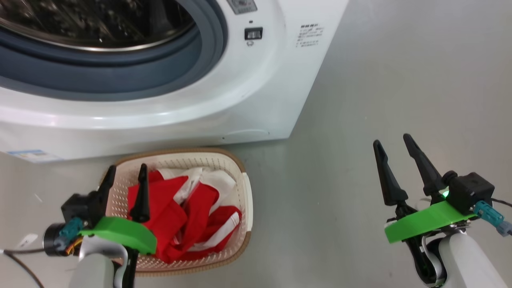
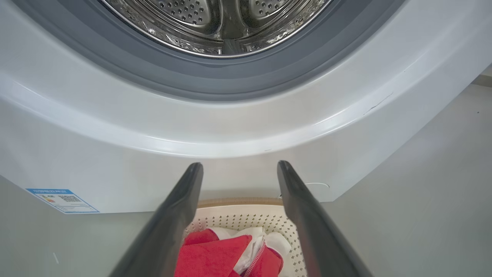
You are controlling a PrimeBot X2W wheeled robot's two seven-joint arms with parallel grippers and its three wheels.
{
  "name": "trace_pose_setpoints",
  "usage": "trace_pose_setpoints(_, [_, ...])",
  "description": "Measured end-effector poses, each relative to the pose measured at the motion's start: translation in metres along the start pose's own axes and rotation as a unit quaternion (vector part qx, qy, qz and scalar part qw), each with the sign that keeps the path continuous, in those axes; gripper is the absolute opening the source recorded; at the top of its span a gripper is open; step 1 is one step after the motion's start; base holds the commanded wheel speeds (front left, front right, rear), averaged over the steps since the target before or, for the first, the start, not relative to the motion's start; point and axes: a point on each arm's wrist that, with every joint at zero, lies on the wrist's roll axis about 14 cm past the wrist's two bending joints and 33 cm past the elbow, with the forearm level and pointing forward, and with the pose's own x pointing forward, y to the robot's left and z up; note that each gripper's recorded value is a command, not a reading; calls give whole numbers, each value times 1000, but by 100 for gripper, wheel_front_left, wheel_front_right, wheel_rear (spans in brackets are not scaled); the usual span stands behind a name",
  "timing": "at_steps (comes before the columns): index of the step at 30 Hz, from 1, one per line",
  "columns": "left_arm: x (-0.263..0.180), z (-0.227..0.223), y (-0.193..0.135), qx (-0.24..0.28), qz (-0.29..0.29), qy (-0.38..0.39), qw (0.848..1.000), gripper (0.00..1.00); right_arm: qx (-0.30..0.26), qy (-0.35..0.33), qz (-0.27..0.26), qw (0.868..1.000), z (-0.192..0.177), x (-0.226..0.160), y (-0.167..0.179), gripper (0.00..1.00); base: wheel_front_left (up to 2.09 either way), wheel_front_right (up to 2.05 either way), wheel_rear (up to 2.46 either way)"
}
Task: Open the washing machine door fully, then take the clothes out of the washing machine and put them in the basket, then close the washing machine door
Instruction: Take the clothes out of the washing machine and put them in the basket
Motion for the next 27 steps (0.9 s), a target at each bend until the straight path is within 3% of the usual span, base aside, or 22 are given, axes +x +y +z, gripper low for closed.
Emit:
trace_pose_setpoints(15, [-68,62,6,31,9,-103,994,100,-7,-24,-4,1000,24,-48,0,100,0,0,0])
trace_pose_setpoints(27, [-107,79,14,37,21,-142,989,100,-11,-36,-14,999,32,-71,-7,100,0,0,0])
